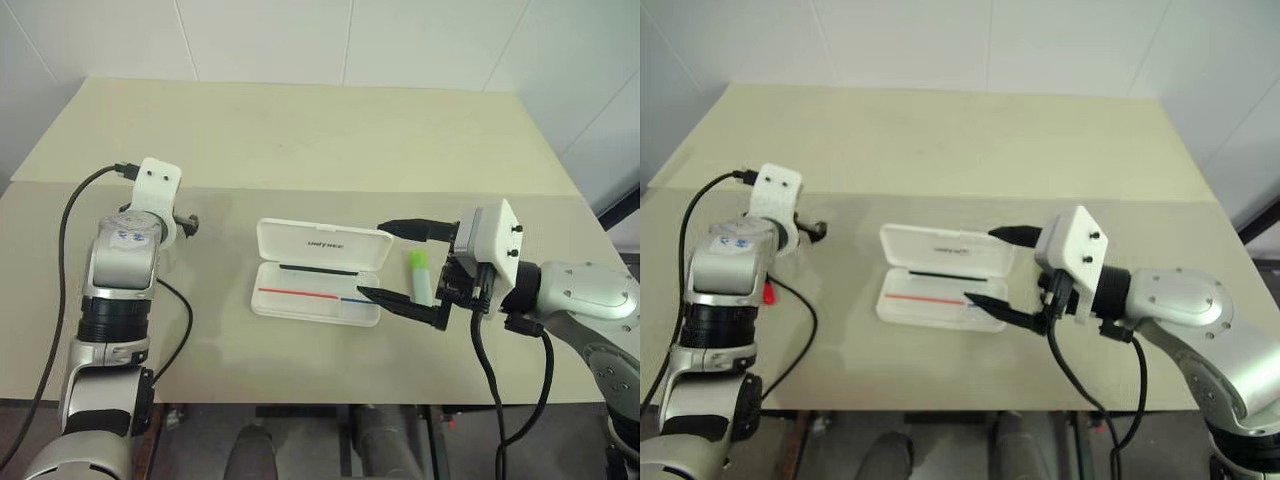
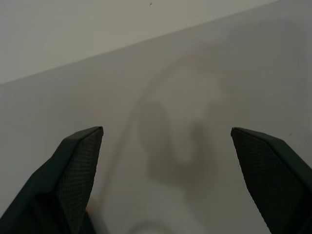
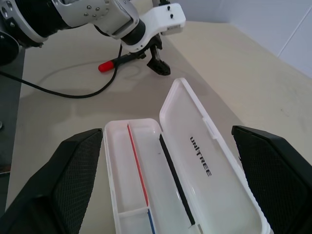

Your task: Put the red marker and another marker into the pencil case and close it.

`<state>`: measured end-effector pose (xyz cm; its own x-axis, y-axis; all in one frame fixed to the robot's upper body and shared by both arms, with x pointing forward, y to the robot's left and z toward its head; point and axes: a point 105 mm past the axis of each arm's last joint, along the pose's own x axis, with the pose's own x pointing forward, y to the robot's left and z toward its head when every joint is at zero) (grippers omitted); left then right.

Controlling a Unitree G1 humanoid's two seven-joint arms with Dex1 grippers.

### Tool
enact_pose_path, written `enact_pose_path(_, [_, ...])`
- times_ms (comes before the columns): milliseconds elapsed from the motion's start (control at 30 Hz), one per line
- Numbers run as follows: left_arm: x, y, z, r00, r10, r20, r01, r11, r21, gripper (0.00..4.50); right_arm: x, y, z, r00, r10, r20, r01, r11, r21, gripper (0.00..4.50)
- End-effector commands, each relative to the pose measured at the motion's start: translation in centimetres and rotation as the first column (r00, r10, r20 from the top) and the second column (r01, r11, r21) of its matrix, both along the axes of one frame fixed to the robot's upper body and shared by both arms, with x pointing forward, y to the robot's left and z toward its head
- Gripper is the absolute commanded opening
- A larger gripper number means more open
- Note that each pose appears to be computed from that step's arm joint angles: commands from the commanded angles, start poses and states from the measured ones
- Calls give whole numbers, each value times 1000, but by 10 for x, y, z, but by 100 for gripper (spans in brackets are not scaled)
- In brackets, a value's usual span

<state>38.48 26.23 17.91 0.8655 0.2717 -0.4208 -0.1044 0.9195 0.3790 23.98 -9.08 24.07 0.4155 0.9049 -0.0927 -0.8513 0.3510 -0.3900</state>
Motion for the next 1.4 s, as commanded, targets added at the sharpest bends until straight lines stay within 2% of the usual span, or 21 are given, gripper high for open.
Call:
enact_pose_path(33, [-8, 2, 18, 991, 115, 65, -117, 992, 40, 448, 5, -2, 1, 1000, 3, 24, -3, 1000, -7, 450])
enact_pose_path(133, [-10, -1, 21, 982, 164, 92, -167, 985, 33, 448, 8, -2, -3, 1000, 1, 17, -1, 1000, -8, 450])
enact_pose_path(333, [-29, 6, 27, 925, 372, 82, -375, 927, 25, 448, 13, -3, -9, 1000, 3, 6, -3, 1000, -16, 450])
enact_pose_path(533, [-55, 19, 29, 780, 606, 157, -607, 793, -43, 448, 17, -2, -13, 1000, 4, -3, -4, 1000, -12, 450])
enact_pose_path(667, [-69, 24, 29, 711, 666, 226, -673, 737, -54, 448, 19, -2, -15, 1000, -2, -5, 2, 1000, -11, 450])
enact_pose_path(833, [-101, 40, 33, 578, 744, 336, -772, 632, -72, 448, 20, -2, -18, 1000, -10, -13, 10, 1000, -11, 450])
enact_pose_path(933, [-122, 54, 30, 494, 800, 340, -832, 549, -83, 448, 21, -3, -20, 1000, -16, -19, 16, 1000, -11, 450])
enact_pose_path(1100, [-145, 74, 23, 415, 849, 328, -888, 456, -57, 448, 20, -3, -24, 999, -16, -27, 15, 1000, -8, 450])
enact_pose_path(1200, [-149, 85, 10, 407, 868, 285, -902, 432, -28, 448, 22, -2, -25, 999, -15, -33, 15, 1000, -2, 450])
enact_pose_path(1300, [-144, 86, -9, 455, 868, 200, -884, 467, -14, 448, 23, -1, -26, 999, -16, -32, 16, 1000, 2, 450])
enact_pose_path(1400, [-135, 86, -19, 497, 851, 168, -857, 512, -57, 448, 24, 0, -26, 999, -16, -32, 16, 1000, 4, 450])
